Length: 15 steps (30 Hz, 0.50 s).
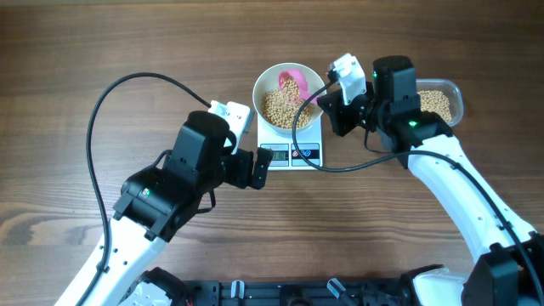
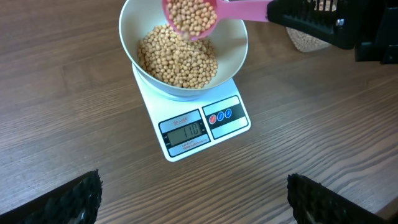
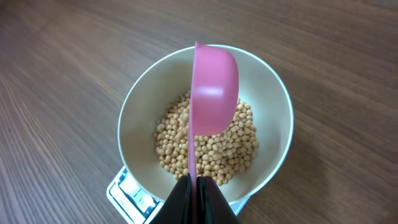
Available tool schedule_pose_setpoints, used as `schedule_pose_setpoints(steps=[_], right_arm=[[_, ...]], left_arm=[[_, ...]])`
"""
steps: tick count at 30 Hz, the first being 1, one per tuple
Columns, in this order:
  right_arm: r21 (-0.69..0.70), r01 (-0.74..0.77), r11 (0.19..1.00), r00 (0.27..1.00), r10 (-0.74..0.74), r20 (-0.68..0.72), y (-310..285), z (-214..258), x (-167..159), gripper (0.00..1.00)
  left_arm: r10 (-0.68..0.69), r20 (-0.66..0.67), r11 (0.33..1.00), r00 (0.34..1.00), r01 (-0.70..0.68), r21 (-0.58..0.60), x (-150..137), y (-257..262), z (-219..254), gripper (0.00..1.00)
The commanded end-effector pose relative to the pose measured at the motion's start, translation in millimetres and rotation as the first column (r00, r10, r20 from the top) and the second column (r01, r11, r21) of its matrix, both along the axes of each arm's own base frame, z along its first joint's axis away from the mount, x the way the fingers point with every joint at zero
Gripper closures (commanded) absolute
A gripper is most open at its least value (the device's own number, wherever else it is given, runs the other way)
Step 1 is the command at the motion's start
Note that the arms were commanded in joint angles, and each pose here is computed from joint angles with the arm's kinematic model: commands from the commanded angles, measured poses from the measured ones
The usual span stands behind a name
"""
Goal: Scoop item into bowl and weigh 150g on scale
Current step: 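Tilt the scoop slowly to trickle soybeans into the bowl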
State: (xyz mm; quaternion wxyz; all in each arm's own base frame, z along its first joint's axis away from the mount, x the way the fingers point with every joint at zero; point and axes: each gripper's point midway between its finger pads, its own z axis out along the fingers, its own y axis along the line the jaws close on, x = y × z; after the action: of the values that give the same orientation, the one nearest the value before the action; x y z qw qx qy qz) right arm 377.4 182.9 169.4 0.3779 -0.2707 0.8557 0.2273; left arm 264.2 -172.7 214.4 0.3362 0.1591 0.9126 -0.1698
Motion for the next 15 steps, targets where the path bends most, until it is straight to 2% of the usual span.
schedule_pose_setpoints(steps=[1, 15], right_arm=[[-0.035, 0.0, 0.999, 0.996, 0.003, 0.092, -2.8, 22.9, 6.8, 0.96], [-0.028, -0.008, 1.0, 0.997, 0.01, 0.079, -1.5, 21.8, 4.3, 0.96]], left_arm=[[0.005, -0.003, 1.0, 1.0, -0.005, -0.012, 1.2, -0.9, 1.6, 0.0], [0.005, -0.003, 1.0, 1.0, -0.005, -0.012, 1.2, -0.9, 1.6, 0.0]])
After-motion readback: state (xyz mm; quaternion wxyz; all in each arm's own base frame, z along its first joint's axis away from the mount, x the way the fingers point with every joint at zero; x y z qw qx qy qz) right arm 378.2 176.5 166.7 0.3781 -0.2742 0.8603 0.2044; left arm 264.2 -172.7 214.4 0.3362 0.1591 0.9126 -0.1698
